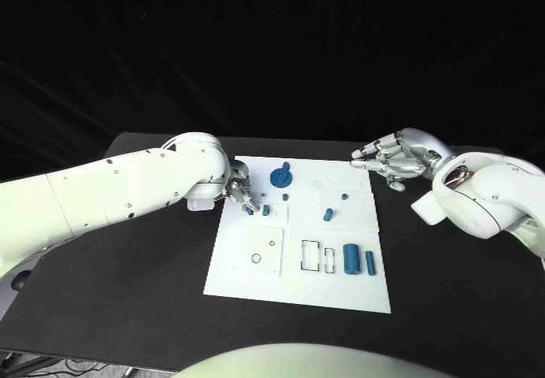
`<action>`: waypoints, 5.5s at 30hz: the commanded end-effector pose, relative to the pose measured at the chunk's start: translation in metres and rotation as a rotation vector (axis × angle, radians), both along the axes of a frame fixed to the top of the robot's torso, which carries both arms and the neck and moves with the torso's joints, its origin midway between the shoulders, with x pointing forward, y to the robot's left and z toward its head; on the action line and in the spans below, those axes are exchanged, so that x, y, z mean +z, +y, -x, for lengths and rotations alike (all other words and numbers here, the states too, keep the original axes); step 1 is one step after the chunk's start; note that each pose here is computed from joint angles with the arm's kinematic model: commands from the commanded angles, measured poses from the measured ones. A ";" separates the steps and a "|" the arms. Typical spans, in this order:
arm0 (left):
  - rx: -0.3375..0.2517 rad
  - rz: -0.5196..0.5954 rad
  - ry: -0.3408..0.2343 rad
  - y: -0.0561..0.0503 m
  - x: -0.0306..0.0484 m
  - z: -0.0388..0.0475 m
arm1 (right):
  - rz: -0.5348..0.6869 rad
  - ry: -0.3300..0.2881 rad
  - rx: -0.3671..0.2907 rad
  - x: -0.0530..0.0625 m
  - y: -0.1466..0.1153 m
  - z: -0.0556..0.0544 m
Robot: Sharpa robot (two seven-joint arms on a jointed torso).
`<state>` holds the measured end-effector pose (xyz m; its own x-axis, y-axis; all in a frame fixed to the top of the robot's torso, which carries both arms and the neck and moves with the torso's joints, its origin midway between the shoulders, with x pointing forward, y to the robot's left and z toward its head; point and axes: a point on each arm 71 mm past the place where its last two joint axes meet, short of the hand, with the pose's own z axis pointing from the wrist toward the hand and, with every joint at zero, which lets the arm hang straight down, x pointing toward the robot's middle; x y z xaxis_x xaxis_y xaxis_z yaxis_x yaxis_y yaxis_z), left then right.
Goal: Assemble the parts on the task board
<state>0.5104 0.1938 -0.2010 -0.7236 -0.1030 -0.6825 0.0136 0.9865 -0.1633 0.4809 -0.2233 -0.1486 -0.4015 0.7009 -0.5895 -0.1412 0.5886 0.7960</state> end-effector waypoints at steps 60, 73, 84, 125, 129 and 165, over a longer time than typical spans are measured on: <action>-0.275 0.452 -0.457 -0.035 0.0156 -0.0080 | -0.004 0.003 0.017 -0.003 0.001 0.000; -0.386 0.256 -0.490 -0.058 -0.0018 -0.0049 | -0.005 0.004 0.019 -0.004 0.002 0.000; -0.391 0.184 -0.490 -0.061 -0.0045 -0.0050 | -0.006 0.003 0.022 -0.004 0.002 0.000; -0.399 0.109 -0.466 -0.073 -0.0095 -0.0049 | -0.006 0.009 0.035 -0.005 0.004 0.000; -0.398 0.119 -0.478 -0.073 -0.0100 -0.0064 | -0.006 0.009 0.036 -0.005 0.004 0.000; -0.185 0.339 -0.478 -0.009 0.0243 -0.0082 | -0.003 0.013 0.032 -0.005 0.002 0.001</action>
